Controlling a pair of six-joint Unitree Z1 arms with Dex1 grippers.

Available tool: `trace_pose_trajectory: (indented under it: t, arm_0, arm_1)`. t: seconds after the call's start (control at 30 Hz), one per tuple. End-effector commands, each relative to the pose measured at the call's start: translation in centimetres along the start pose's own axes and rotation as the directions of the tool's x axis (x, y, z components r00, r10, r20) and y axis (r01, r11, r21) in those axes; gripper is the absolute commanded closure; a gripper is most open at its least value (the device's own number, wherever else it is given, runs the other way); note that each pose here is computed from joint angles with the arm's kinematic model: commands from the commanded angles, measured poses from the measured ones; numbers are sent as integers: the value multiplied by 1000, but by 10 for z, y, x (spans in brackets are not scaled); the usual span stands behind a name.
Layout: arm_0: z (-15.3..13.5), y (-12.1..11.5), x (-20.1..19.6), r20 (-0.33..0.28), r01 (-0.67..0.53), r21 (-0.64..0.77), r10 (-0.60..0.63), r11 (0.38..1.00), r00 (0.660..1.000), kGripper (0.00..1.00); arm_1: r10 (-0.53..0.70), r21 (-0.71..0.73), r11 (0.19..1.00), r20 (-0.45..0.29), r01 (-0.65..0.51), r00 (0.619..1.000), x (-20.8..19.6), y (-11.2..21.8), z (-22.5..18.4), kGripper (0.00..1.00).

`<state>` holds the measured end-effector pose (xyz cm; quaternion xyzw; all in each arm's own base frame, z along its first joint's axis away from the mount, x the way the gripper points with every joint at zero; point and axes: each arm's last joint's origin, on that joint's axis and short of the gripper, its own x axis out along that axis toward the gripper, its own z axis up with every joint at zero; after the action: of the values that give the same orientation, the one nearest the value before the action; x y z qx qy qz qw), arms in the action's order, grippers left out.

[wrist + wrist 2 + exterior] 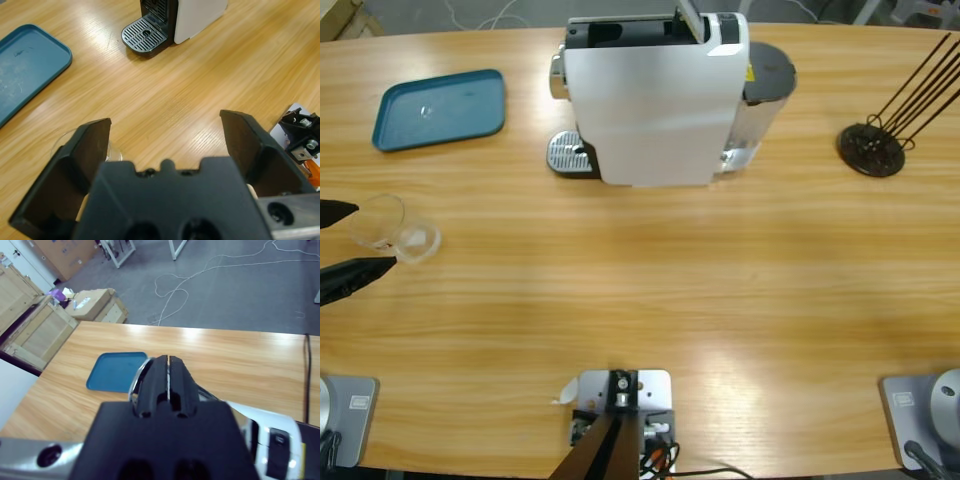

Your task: Pour coffee

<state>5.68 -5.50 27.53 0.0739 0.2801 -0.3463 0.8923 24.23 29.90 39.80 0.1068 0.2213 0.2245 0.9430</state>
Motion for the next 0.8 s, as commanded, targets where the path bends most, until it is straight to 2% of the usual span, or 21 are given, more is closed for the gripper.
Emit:
trace_pose_trajectory:
  t: [0.03,0.13,0.33,0.7,0.8]
  arm_0:
    - [-13,1,-2,-3,7,-19,-7,1000,1000,55]
    - [-14,1,-6,13,3,-20,-3,1000,1000,55]
    - [-13,1,-4,7,3,-18,-2,1000,1000,55]
    - [-13,1,-3,-1,2,-18,-2,1000,1000,55]
    - [-13,1,-3,-1,2,-18,-2,1000,1000,55]
  arm_1:
    - [-1,-55,998,-196,-10,981,58,15,-74,1000]
    - [4,-59,998,-251,-19,968,69,10,-97,1000]
    - [24,-51,998,-349,-44,937,90,6,-135,1000]
    - [-57,-70,997,-491,26,869,112,-12,-190,1000]
    - [-78,-78,996,-508,44,858,113,-20,-201,1000]
